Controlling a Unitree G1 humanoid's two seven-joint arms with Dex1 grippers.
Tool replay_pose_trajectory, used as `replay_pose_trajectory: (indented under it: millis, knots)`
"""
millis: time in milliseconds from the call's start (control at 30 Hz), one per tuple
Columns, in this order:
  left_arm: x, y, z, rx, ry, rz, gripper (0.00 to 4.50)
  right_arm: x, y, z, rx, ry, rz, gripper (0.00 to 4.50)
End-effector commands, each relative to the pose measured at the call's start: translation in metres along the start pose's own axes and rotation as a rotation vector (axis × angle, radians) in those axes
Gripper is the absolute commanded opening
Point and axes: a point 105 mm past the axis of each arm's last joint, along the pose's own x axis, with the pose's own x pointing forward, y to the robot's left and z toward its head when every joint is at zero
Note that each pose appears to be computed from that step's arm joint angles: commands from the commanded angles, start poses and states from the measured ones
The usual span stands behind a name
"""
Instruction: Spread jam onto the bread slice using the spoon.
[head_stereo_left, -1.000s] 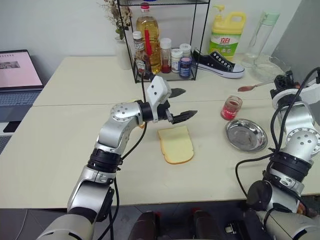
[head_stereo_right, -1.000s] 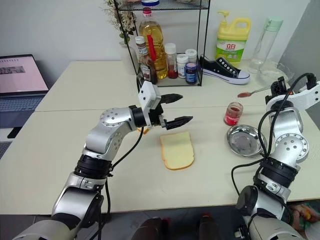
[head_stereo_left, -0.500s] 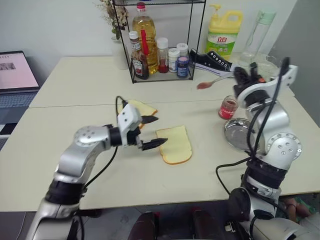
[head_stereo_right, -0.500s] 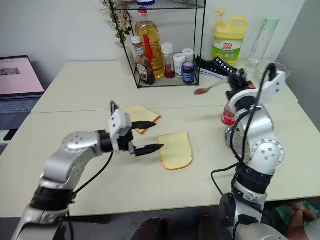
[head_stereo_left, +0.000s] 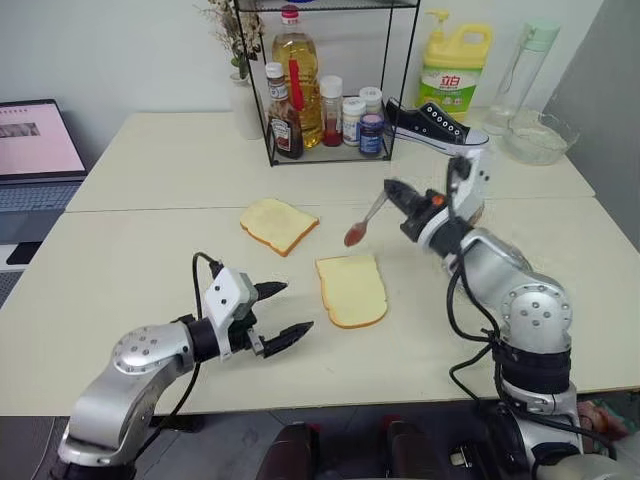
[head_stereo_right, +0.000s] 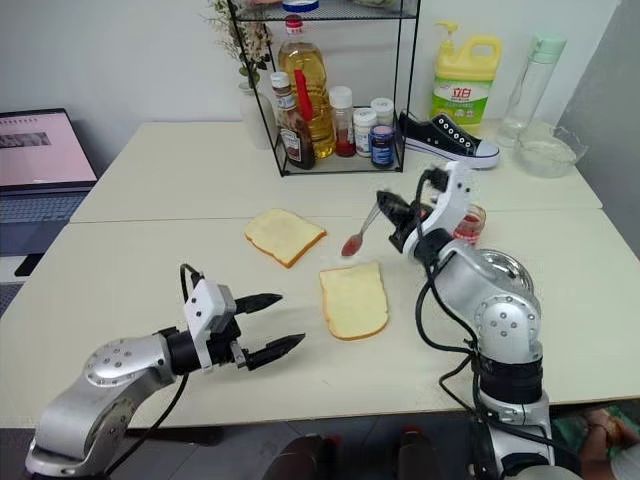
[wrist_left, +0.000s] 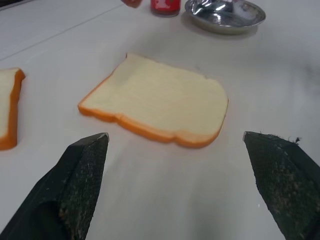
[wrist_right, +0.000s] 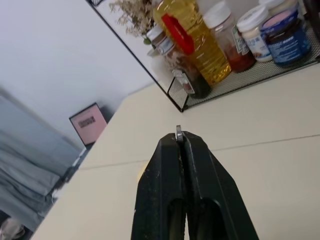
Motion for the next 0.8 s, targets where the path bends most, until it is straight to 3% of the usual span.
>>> replay_pose_trajectory:
  millis: [33,233,433,800]
  knots:
    - [-0.003,-0.001,0.009,0.049,-0.041,0.040,4.50,-0.003,0.018,-0.006,-0.073,0.010,0.104,0.05]
    - [0.001,-0.008,0.009,0.041,-0.056,0.030,4.50,-0.005,0.017,-0.036,-0.145,0.097,0.164,0.05]
    - [0.007,-0.010,0.012,0.053,-0.065,0.003,4.50,0.000,0.006,-0.049,-0.236,0.127,0.172,0.05]
    - [0.013,0.001,0.019,0.085,-0.071,-0.006,4.50,0.000,-0.012,-0.047,-0.362,0.125,0.150,0.05]
